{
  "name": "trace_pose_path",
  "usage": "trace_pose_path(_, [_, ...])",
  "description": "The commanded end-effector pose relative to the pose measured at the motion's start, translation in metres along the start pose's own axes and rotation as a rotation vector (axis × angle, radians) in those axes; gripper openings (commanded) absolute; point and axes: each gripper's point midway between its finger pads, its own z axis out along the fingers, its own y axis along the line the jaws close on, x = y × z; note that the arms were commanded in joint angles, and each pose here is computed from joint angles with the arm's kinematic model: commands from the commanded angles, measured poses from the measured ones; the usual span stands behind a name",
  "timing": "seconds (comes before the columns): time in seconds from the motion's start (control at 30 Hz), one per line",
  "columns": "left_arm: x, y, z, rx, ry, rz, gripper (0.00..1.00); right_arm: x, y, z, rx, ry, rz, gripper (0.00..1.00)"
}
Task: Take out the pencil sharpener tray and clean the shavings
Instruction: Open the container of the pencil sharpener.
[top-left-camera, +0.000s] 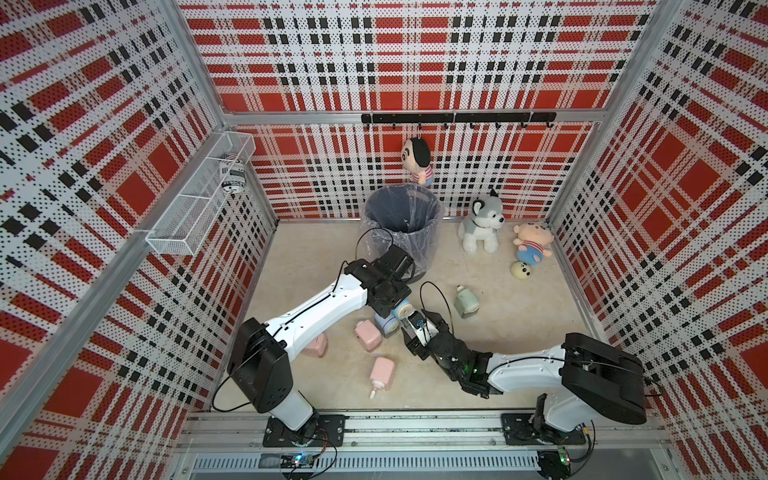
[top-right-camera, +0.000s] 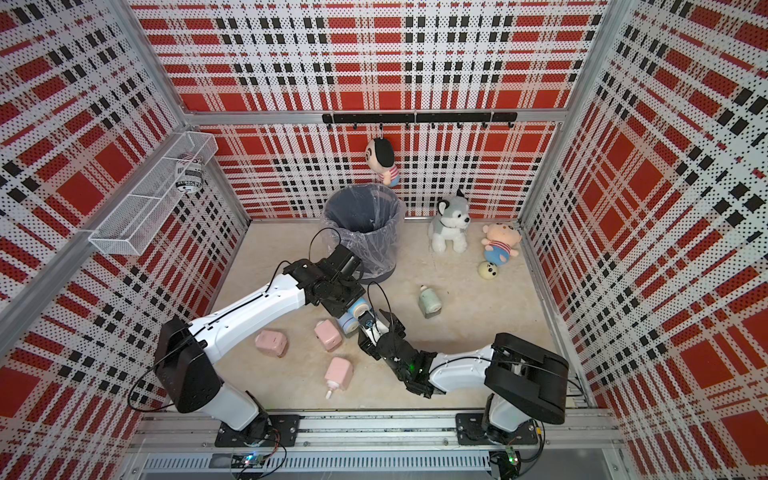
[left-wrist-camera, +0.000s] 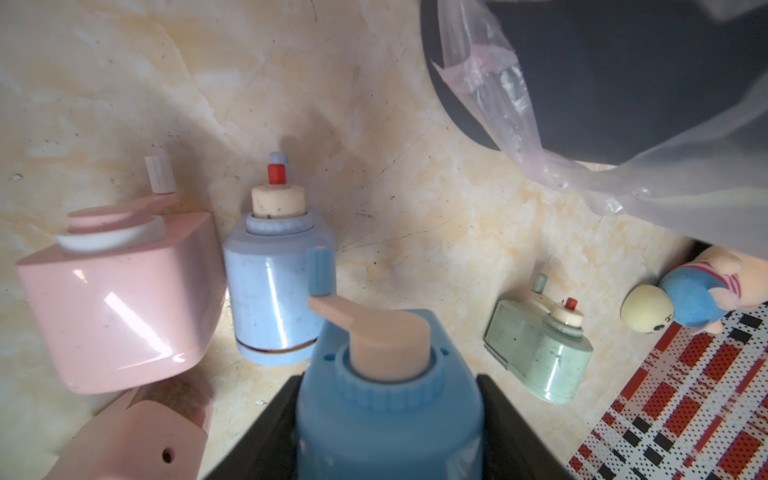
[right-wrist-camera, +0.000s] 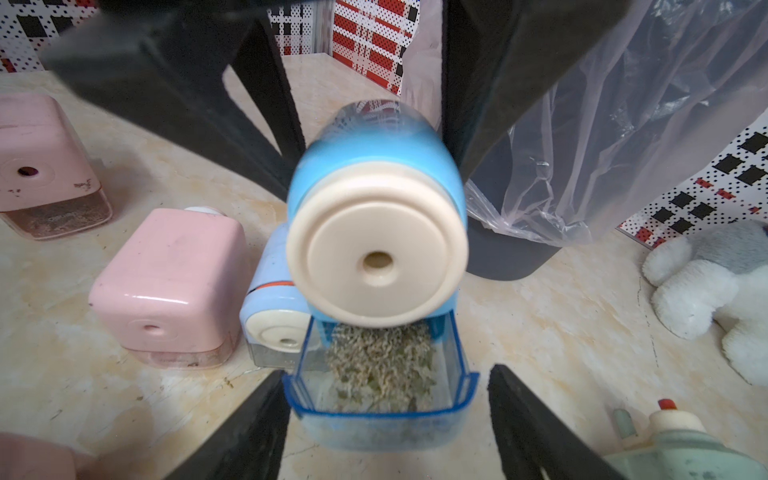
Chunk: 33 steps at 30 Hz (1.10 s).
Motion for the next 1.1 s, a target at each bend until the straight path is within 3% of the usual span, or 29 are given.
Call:
trace_pose_path(0.0, [-0.002,-0.007,-0.009,0.027,-0.009,0.006,0.05,-0.011,-0.002,0.004,0.001,-0.034,0.036,0.78])
trace_pose_path(0.2, [-0.001,-0.008,-0.010,0.029,-0.009,0.008,0.05,-0.012,-0.004,0.007,-0.013,-0.037,0.039,0.69])
trace_pose_path(0.53, [0.003,-0.011,-0.011,0.035,-0.005,0.013,0.05,-0.008,-0.002,0.010,-0.018,-0.029,0.031,0.70])
trace_pose_path(1.07, [0.001,-0.017,-0.004,0.024,-0.020,0.019,0.05,-0.013,-0.008,-0.011,-0.040,-0.055,0.086,0.48])
